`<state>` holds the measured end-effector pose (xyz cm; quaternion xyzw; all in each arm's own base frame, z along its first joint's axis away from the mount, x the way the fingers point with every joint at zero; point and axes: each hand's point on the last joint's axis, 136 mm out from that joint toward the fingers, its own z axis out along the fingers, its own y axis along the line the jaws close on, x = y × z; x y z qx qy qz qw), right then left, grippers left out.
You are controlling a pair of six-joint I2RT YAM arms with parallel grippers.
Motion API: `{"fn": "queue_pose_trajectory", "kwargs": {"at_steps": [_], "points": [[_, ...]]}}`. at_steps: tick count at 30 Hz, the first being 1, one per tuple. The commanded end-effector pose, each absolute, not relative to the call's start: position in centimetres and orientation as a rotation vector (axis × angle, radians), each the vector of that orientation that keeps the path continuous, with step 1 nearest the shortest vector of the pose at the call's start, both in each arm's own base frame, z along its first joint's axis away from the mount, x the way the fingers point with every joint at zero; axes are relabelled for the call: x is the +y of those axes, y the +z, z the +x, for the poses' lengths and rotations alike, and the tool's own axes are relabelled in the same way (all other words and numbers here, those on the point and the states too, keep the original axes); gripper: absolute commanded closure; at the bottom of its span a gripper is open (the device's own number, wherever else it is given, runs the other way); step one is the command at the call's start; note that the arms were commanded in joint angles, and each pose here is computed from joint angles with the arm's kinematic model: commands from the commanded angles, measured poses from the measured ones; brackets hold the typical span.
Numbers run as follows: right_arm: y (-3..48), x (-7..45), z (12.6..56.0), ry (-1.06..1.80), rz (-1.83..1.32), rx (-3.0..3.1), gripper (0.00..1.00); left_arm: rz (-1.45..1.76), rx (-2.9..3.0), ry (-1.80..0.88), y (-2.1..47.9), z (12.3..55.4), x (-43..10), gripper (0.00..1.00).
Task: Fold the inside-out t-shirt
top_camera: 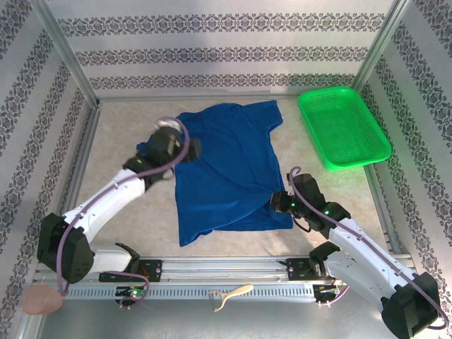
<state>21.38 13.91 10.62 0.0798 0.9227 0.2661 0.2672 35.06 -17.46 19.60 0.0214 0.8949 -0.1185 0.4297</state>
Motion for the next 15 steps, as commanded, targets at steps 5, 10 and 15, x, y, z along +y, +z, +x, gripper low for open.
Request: {"fn": "queue_pose_trajectory", "kwargs": {"at_steps": [5,10,15], "points": [[14.3,14.1,22.3,0.756,0.187,2.416,1.0,0.629,2.167,-0.301,13.5,25.8,-29.0,0.12],[16.0,14.2,22.6,0.774,0.174,2.383,1.0,0.845,2.058,-0.128,11.5,23.7,-34.3,0.07],[17.1,14.2,22.5,0.784,0.166,2.364,1.0,0.877,2.011,-0.006,10.3,24.7,-36.6,0.02]]}}
